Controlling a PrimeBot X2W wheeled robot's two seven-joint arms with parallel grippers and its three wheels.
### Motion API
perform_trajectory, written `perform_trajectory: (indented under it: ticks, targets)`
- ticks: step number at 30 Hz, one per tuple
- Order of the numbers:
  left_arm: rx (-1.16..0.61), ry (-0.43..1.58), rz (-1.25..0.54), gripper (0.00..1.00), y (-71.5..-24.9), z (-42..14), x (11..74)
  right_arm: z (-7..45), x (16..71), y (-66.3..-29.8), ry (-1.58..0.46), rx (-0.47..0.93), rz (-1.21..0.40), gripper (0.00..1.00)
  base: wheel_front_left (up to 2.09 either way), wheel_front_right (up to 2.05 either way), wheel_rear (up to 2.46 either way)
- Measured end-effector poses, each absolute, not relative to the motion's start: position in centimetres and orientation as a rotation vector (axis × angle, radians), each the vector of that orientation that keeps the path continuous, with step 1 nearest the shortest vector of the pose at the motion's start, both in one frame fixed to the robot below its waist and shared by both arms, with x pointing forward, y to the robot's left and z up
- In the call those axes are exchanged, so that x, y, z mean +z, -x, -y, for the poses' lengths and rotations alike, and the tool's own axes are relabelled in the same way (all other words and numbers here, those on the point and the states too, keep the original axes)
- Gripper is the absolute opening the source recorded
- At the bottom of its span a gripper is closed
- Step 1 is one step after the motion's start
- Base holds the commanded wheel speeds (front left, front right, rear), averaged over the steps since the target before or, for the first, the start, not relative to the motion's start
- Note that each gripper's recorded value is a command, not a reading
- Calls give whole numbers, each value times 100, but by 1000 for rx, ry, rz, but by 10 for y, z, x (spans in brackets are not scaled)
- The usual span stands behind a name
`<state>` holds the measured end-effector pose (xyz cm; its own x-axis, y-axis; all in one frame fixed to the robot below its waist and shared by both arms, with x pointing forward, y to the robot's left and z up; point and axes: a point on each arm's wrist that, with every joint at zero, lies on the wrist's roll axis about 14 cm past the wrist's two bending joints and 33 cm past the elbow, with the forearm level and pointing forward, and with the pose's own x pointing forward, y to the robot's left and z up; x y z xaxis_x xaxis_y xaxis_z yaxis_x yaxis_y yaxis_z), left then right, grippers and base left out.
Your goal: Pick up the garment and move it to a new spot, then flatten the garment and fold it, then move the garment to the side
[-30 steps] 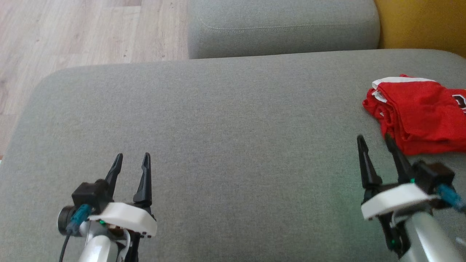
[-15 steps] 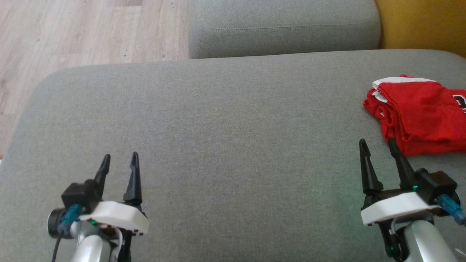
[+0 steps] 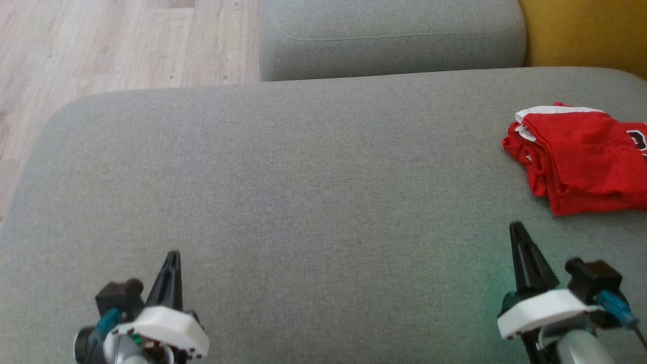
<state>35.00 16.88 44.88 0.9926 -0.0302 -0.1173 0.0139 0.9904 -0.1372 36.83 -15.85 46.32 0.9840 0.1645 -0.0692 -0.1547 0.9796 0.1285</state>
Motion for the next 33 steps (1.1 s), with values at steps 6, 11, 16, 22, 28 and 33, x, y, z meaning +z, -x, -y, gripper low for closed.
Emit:
perform_trajectory:
  ticks: [6,11,16,22,28,33]
  targets:
    - [0,202,-159,0,-345,-171,440,163,453,-362,-185,134,-119,0,0,0,0]
    - [10,259,-168,0,-346,-172,439,166,453,-363,-242,112,-127,0,0,0,0]
    - [25,314,-176,0,-346,-174,439,169,453,-363,-301,88,-130,0,0,0,0]
    - [47,385,-180,0,-347,-178,439,171,454,-364,-374,64,-134,0,0,0,0]
    - [61,452,-189,0,-348,-178,438,175,453,-364,-440,42,-142,0,0,0,0]
    - [62,500,-193,0,-348,-178,439,178,453,-364,-485,25,-143,0,0,0,0]
